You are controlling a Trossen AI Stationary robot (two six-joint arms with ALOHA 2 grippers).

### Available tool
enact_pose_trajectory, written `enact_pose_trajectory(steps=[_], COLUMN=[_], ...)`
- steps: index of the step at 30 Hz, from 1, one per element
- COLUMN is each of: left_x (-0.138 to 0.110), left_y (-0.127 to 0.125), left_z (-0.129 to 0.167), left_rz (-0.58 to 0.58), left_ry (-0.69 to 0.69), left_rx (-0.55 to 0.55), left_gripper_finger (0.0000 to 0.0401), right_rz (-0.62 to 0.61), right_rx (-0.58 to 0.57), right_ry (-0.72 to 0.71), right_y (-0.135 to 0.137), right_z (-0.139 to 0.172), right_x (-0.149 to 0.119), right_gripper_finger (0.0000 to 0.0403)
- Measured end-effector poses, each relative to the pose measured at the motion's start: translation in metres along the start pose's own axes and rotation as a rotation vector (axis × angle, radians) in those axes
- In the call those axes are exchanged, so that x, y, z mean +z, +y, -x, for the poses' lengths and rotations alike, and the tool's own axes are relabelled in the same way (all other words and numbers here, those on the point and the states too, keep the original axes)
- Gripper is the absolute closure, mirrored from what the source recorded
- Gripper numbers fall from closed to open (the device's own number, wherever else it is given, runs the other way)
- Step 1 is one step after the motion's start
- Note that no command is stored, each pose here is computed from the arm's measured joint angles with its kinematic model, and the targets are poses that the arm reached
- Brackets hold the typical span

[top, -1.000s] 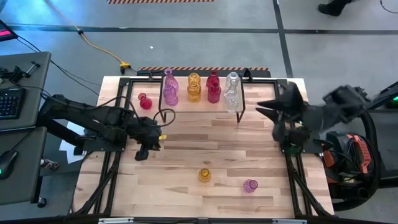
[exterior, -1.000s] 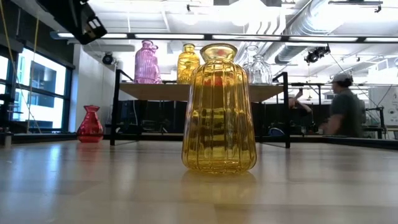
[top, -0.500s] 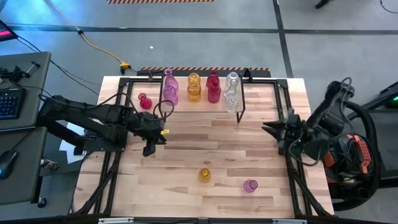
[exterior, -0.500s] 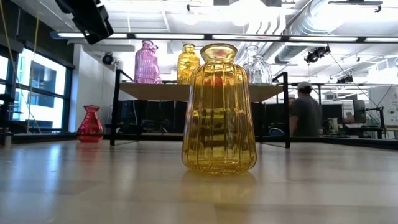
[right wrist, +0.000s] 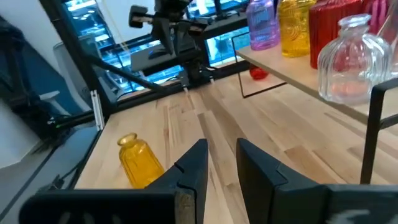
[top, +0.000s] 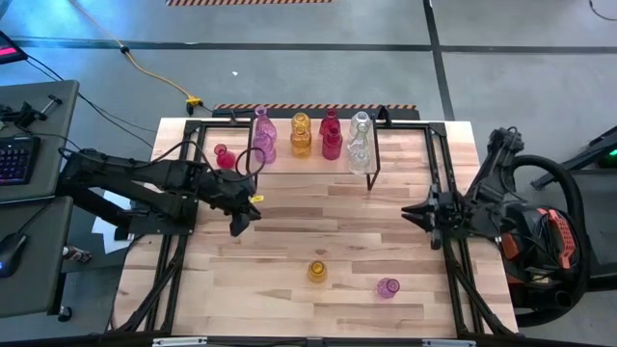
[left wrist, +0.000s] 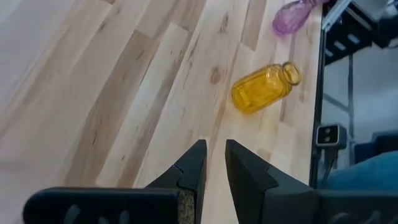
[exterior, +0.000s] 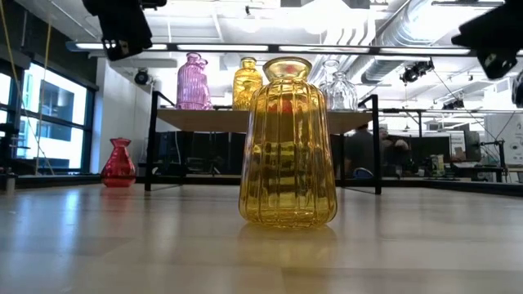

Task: Sort vases onto shelf
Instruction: Put the yellow vase on the shelf aligned with the other yellow vases

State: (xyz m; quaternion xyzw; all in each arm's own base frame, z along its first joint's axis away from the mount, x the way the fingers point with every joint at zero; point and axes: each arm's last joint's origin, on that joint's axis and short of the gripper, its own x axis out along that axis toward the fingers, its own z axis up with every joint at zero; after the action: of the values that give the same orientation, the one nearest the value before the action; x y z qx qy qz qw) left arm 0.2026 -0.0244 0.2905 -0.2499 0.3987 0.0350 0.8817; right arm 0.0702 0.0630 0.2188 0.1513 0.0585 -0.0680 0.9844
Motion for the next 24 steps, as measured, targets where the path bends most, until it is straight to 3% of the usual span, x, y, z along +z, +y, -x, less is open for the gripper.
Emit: enact_pose_trajectory(steps=[10, 18, 24], left_x=[0.000, 0.000, 0.000], left_y=[0.000, 0.000, 0.000], left_z=[0.000, 0.000, 0.000], left_rz=[0.093, 0.114, 0.132], left_ry=[0.000, 0.000, -0.002], left_rx=[0.001, 0.000, -0.002], left_gripper_finger=[0.0347, 0.0347, 0.0347], right_rz=[0.019, 0.121, 0.111], right_rx=[0.034, 0.080, 0.081], right_ry=[-0.020, -0.018, -0.018], right_y=[-0.021, -0.021, -0.021], right_z=[-0.001, -0.002, -0.002], right_x=[-0.038, -0.045, -0.045], right_gripper_finger=[0.0336, 0.0336, 0.0336])
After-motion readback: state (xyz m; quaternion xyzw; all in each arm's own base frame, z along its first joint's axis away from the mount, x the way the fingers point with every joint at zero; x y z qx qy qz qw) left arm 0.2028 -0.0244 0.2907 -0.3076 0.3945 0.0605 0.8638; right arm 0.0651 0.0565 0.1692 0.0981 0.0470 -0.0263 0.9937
